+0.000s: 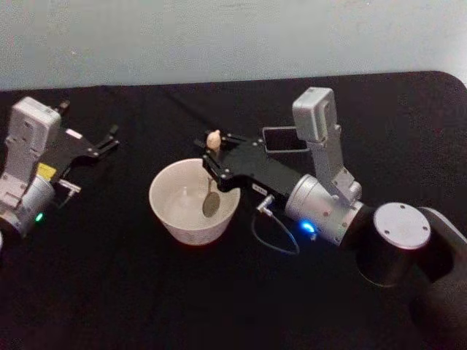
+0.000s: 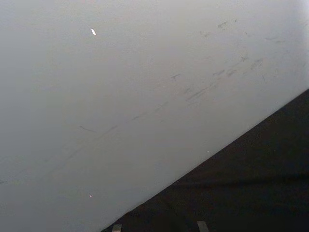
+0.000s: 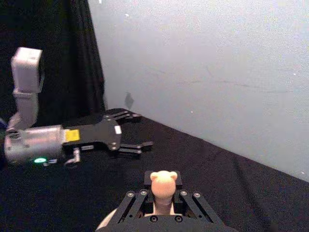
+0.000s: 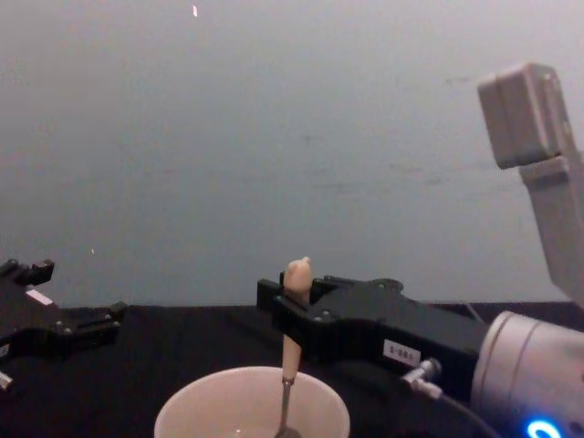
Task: Pick up the stirring spoon with one hand, stir inside the cup, then place it back in its original position.
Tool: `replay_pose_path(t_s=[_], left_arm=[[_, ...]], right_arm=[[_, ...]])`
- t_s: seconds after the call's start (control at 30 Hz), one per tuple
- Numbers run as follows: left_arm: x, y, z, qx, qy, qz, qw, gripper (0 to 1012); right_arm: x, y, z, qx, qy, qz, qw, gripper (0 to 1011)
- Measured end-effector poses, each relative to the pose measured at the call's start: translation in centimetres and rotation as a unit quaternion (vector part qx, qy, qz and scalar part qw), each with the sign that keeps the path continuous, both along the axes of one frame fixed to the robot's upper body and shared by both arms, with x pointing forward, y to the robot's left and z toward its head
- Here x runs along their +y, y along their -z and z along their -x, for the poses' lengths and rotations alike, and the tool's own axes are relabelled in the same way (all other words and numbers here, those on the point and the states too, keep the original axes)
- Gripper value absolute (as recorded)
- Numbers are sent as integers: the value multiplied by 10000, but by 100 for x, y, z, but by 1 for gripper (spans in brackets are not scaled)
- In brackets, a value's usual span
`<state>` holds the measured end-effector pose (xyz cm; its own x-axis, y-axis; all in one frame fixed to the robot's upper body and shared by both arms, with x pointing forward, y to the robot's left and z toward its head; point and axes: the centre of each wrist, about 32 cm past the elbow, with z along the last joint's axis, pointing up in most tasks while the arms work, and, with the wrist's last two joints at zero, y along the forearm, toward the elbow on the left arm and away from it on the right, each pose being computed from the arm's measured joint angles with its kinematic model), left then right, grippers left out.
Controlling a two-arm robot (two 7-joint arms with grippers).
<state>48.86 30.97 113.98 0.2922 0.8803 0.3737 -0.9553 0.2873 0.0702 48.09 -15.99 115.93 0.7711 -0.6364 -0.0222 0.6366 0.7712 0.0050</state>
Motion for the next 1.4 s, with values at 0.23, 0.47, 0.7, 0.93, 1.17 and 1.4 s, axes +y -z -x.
replay_pose_path(t_s=[0.23,0.47,0.7,0.93,1.17,1.4], left_arm=[[0,0,0,1,0,0,10000,1001],[0,0,0,0,0,0,10000,1001],[0,0,0,0,0,0,10000,1001],[0,0,0,0,0,0,10000,1001],[0,0,0,0,0,0,10000,1001],[0,0,0,0,0,0,10000,1001]], right_arm=[[8,-3,115,-6,-236,2,9997,214],[130,20,146,-14,-389,59,9992,214],[265,37,60,-45,-293,93,9995,214],[355,30,-70,-112,-50,81,9999,214],[325,32,-169,-179,179,107,9996,214],[202,16,-215,-244,327,139,9991,214]])
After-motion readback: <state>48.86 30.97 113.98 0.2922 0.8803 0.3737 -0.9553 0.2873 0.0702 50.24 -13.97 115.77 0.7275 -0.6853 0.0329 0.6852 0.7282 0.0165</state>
